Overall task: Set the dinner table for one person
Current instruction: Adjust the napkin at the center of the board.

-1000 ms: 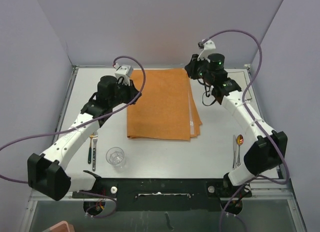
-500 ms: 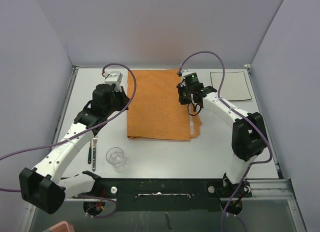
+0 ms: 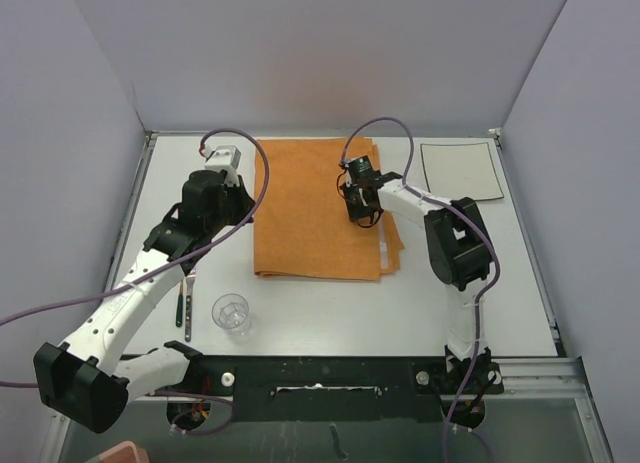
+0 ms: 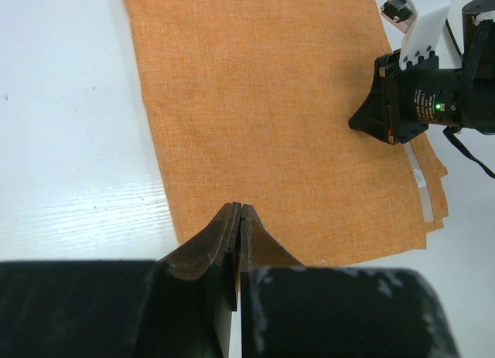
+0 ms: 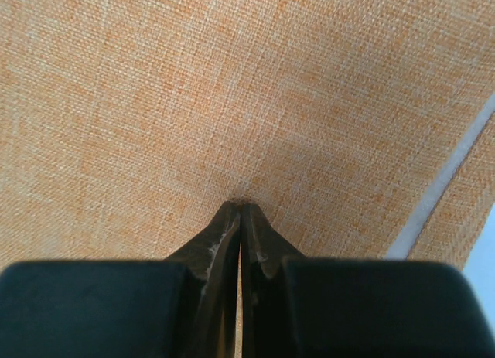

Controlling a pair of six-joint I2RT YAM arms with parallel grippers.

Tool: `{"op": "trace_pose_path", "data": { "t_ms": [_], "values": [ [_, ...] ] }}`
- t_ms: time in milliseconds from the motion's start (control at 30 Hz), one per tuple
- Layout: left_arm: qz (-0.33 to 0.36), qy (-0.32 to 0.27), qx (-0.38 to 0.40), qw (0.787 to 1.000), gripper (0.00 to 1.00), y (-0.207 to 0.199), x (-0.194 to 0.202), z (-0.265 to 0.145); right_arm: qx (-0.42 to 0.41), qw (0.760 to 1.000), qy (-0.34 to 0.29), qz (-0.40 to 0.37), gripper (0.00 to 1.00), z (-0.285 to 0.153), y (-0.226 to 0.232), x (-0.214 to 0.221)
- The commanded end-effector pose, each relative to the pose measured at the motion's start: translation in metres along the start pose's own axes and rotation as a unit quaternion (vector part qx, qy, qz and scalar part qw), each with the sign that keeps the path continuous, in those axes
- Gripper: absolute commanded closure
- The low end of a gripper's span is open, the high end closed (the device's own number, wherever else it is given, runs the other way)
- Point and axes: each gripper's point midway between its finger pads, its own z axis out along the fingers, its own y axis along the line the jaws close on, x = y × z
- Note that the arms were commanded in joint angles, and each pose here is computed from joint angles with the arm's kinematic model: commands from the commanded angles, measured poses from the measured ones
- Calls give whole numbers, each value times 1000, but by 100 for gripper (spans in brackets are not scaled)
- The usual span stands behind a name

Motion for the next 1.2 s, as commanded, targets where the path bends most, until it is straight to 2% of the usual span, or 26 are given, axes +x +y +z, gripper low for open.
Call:
{"op": "trace_pose_path", "data": {
  "t_ms": [0,300,467,633,900,933,1000,1033,1067,1100,1167],
  "values": [
    [4,-52,6,999,100,-6,-34,-21,-1,1000,13,17,100,-10,9,2],
    [13,-70,4,997,100,-6,-46,-31,-19,995,92,-10,100,-21,63,83],
    [13,-74,4,997,100,-6,-49,-35,-47,994,95,-23,100,-26,107,95],
    [8,-64,6,998,100,-6,-40,-31,-46,997,49,-31,100,-29,122,45],
    [-26,-9,16,999,100,-8,1,-3,-15,995,-93,-23,100,-92,66,-89],
    [-31,1,19,999,100,-9,9,2,-7,994,-109,-22,92,-100,55,-102],
    [-45,22,20,999,95,-8,26,13,13,992,-124,-13,66,-109,31,-117],
    [-53,32,17,998,86,-7,34,19,26,992,-125,4,52,-109,13,-120],
    [-65,42,9,997,72,-4,43,24,32,992,-123,18,39,-107,1,-120],
    [-81,58,-3,995,65,-1,54,30,35,991,-121,34,31,-105,-10,-120],
    [-113,85,-22,990,59,3,73,40,39,992,-113,48,26,-98,-23,-116]
  ]
}}
